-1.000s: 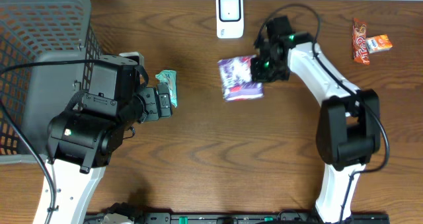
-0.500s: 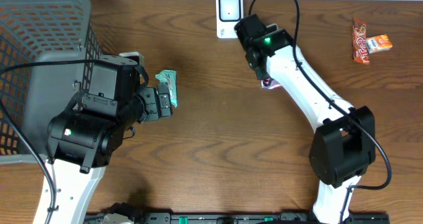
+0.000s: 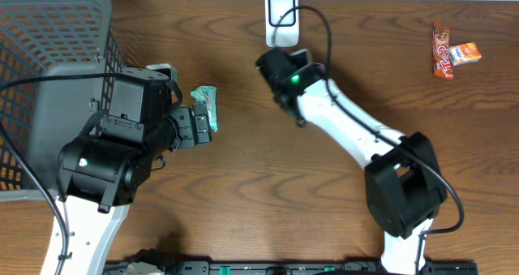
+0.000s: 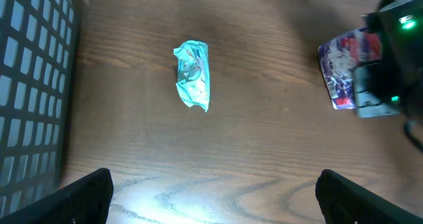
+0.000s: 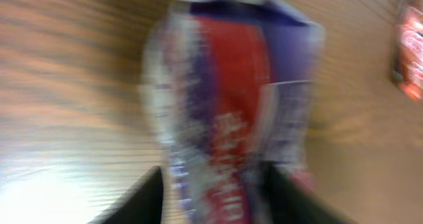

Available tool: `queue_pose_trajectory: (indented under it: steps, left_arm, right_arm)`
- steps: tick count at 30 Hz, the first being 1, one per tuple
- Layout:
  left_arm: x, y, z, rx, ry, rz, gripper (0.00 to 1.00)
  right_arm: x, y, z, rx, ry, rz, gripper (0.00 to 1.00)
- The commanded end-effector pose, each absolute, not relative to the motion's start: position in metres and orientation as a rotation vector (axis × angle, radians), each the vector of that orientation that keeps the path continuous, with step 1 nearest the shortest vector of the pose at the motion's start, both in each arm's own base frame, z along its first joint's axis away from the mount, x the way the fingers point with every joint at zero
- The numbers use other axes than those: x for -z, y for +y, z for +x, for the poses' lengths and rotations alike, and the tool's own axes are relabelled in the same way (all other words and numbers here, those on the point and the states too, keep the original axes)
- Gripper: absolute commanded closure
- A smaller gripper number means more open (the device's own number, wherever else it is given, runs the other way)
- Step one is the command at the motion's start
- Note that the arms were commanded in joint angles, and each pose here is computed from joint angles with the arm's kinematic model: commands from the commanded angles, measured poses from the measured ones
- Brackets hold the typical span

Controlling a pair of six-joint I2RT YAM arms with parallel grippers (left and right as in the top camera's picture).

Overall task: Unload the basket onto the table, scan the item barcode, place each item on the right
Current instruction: 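Grasp the pink tissue pack with the right gripper and lift it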

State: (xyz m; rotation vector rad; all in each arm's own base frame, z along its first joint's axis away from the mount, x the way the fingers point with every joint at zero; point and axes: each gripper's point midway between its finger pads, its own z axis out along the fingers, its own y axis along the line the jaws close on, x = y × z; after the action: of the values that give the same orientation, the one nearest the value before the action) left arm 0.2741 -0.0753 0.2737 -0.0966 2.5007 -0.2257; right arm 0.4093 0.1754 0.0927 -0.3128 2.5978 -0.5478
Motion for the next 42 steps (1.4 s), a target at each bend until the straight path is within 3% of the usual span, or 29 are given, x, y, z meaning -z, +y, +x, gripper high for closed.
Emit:
queue_pose_trajectory:
  steps: [1,8,13,20,26,32,35,36,37,38,42]
  left_arm:
    - [-0.277,-0.072,0.275,0.21,2.491,-0.099,0.02]
    - [-0.277,-0.072,0.275,0.21,2.491,-0.099,0.02]
    - [-0.277,-0.072,0.275,0.21,2.491,-0.099,0.02]
    - [-0.277,-0.072,0.275,0.21,2.491,-0.099,0.02]
    - [-0.277,-0.072,0.275,0.21,2.491,-0.099,0.02]
    - [-0.277,-0.072,0.275,0.21,2.491,-0.099,0.02]
    - [-0.277,-0.072,0.275,0.21,2.49,-0.099,0.02]
    - [-0.277,-0.072,0.275,0.21,2.491,-0.099,0.02]
    - [-0.277,-0.072,0.275,0.21,2.491,-0.099,0.02]
    - [-0.277,-0.072,0.275,0.21,2.491,-0.099,0.02]
    - [-0.277,-0.072,0.275,0.21,2.491,-0.099,0.02]
  right_arm:
    - [-0.096,0.224,0.402,0.319,2.622,-0.373,0.43]
    - [-0.154,0.247,0.42,0.017,2.636,-0.363,0.42]
    - [-0.168,0.217,0.436,-0.109,2.679,-0.363,0.33]
    - [-0.121,0.195,0.433,-0.498,2.798,-0.44,0.33]
    - [-0.086,0.221,0.423,-0.992,2.699,-0.56,0.34]
    - [-0.043,0.221,0.409,-1.029,2.776,-0.54,0.35]
    - [-0.031,0.219,0.403,-1.027,2.815,-0.527,0.45]
    - [-0.028,0.218,0.402,-1.014,2.835,-0.502,0.59]
    - [-0.026,0.216,0.401,-1.004,2.858,-0.466,0.83]
    - [-0.026,0.215,0.401,-1.004,2.876,-0.423,0.98]
    - [-0.054,0.225,0.401,-1.199,2.891,-0.181,0.99]
